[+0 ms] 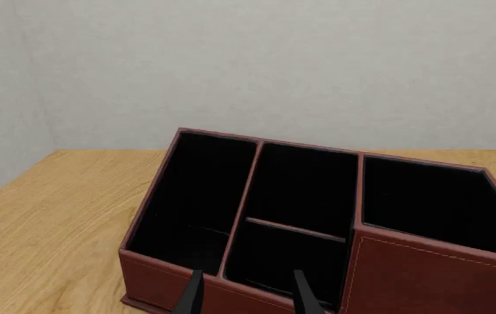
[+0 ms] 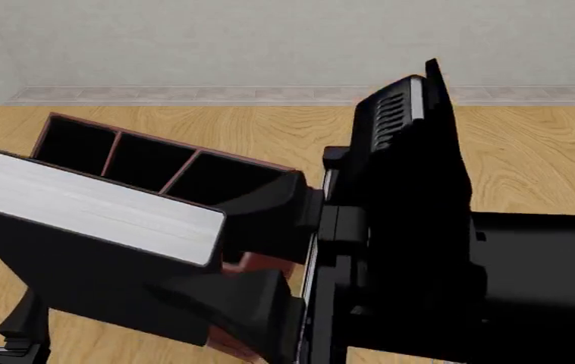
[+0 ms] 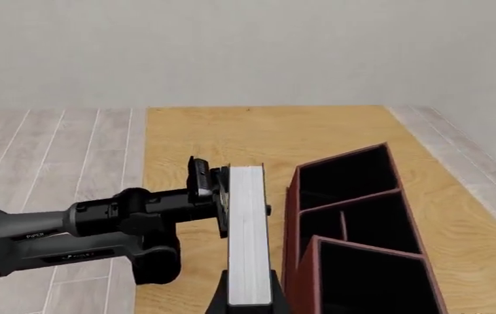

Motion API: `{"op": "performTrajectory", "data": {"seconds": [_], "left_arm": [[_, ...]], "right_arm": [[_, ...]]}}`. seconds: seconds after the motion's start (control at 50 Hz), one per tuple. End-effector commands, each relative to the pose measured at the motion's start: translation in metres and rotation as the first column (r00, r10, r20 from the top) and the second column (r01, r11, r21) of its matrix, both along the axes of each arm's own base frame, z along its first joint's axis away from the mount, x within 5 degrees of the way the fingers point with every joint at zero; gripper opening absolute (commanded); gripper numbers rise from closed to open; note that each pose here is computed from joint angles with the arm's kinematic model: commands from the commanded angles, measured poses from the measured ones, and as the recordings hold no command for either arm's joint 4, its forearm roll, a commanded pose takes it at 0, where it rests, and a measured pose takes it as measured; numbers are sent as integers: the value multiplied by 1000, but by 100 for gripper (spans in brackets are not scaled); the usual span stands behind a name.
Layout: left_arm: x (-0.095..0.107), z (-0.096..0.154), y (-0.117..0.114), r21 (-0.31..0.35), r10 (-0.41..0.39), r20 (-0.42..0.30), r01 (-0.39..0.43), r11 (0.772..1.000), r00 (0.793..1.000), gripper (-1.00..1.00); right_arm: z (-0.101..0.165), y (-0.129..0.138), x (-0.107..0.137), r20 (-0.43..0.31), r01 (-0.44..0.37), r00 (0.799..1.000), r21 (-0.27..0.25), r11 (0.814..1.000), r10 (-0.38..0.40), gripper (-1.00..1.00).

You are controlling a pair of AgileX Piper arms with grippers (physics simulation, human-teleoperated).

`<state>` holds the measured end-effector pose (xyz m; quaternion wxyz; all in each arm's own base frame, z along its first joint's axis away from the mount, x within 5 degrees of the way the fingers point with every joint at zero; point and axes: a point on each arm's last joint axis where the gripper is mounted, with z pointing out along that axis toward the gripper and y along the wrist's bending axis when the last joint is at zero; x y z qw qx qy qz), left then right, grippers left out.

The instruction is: Pick up the book and place it in the right compartment of the caddy.

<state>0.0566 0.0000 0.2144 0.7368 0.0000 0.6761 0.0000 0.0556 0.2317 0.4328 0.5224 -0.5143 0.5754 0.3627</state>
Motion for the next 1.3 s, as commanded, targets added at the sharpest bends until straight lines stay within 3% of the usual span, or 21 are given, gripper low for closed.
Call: {"op": "performTrajectory", "data": {"seconds": [0.02,0.26,0.66,0.84,1.3], "left_arm": [[0,0,0,0,0,0,0,1000,1000,100],[0,0,0,0,0,0,0,1000,1000,100],[0,0,0,0,0,0,0,1000,1000,100],[0,0,0,0,0,0,0,1000,1000,100],[0,0,0,0,0,0,0,1000,1000,100]], "right_arm": [[25,-7,6,-5,36,999,22,999,-36,-100],[32,-3,16,-10,73,997,17,997,-73,-100],[48,-1,38,-11,149,989,-39,988,-150,-100],[52,2,45,-49,178,982,-46,983,-180,-100],[27,11,77,-104,275,953,-95,957,-284,-100]]}}
